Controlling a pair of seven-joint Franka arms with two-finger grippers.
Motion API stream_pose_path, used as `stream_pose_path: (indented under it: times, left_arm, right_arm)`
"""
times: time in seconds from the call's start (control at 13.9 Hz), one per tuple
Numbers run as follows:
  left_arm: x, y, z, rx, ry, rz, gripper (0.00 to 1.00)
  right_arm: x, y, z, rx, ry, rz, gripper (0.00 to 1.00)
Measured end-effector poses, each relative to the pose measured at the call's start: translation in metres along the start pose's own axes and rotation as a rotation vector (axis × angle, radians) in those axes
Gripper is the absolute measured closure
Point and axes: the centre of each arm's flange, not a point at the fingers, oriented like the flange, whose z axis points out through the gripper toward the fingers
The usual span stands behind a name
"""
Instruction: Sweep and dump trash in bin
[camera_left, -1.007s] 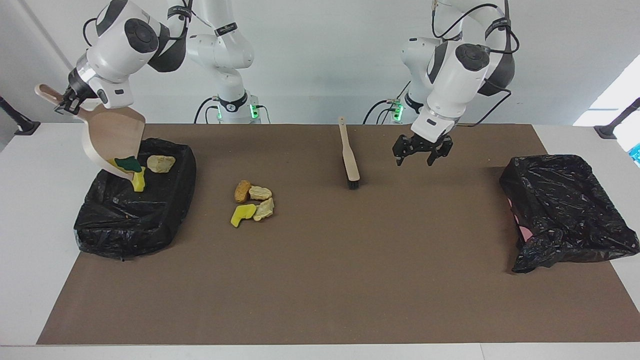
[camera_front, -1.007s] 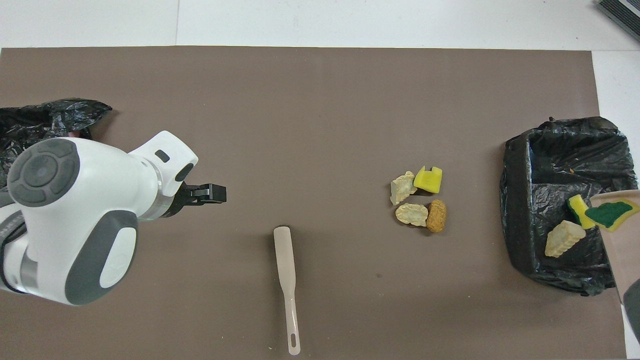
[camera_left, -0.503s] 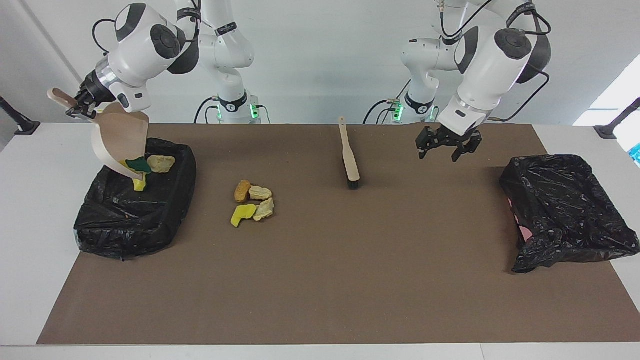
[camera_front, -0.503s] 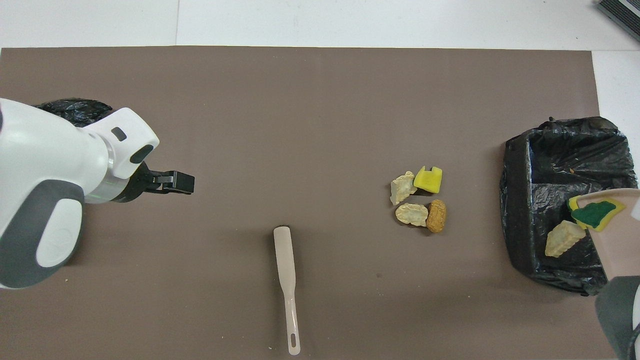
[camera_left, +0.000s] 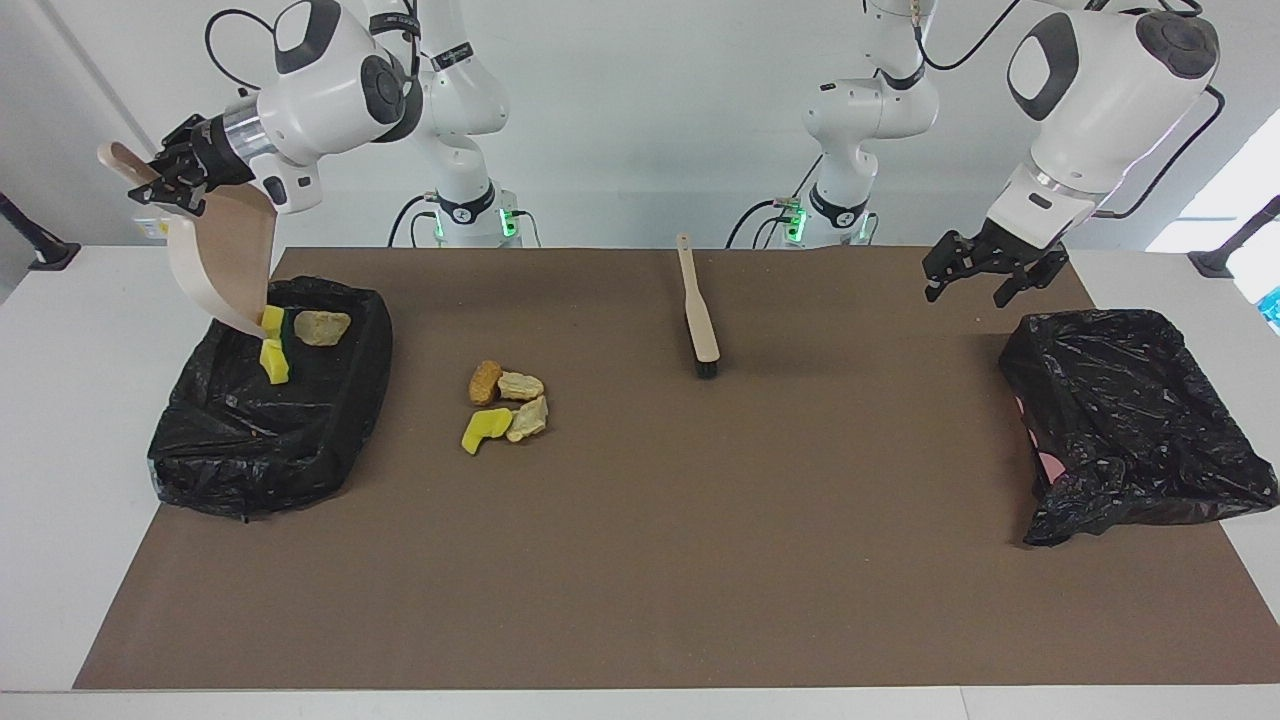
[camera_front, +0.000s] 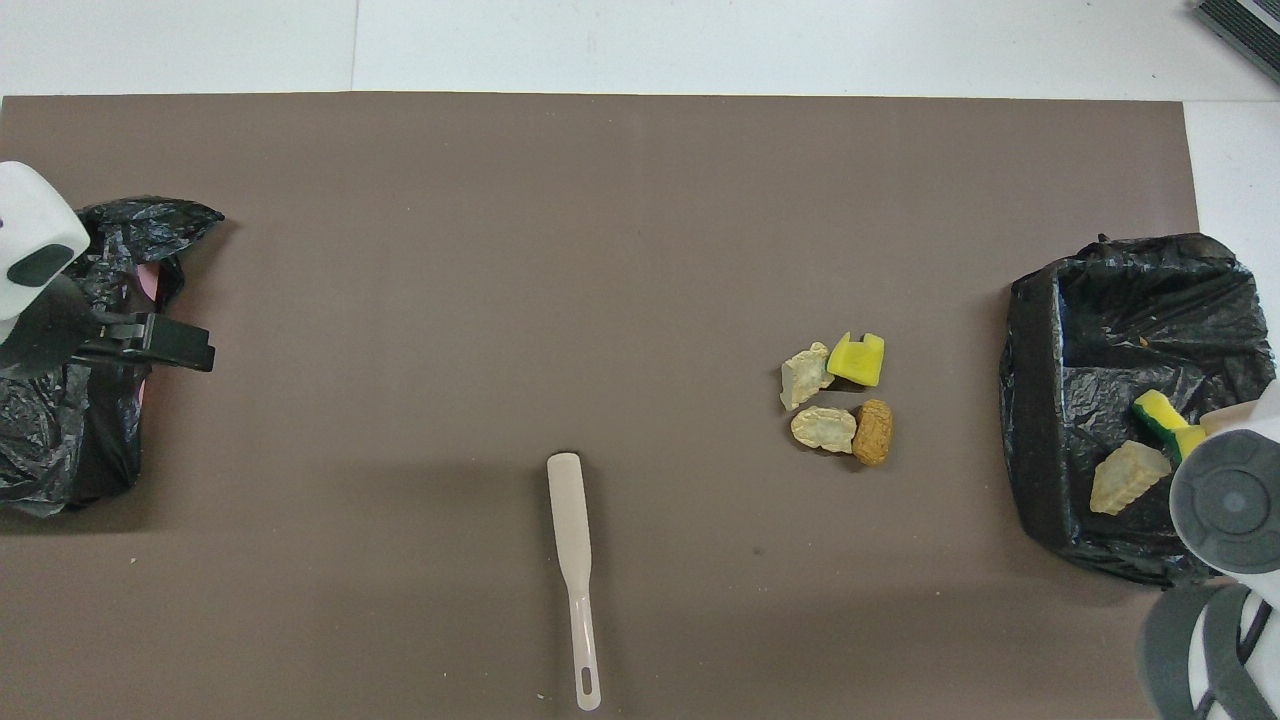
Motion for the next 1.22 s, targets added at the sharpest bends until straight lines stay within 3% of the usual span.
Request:
stream_pose_path:
  times: [0.14, 0.5, 0.79, 1.01, 1.22]
  left_arm:
    - [0.002, -0.003, -0.004, 0.006, -0.012, 0.003, 0.00]
    - [0.020, -0.003, -0.012, 0.009, -0.019, 0.009, 0.00]
    - [0.022, -0.001, -0.010, 0.012, -0.022, 0.017, 0.00]
    - [0.022, 0.001, -0.010, 0.012, -0.022, 0.023, 0.00]
    - [0.021, 0.002, -0.009, 0.012, -0.032, 0.026, 0.00]
  right_arm:
    - [-0.009, -0.011, -0.006, 0.006, 0.019, 0.033, 0.67]
    - [-0.026, -0.030, -0.040, 0.037, 0.210, 0.145, 0.67]
    - [-0.022, -0.033, -0.070, 0.055, 0.462, 0.385, 0.67]
    - [-0.002, -0.024, -0.088, 0.109, 0.693, 0.597, 0.67]
    - [0.029, 0.002, -0.121, 0.238, 0.887, 0.878, 0.67]
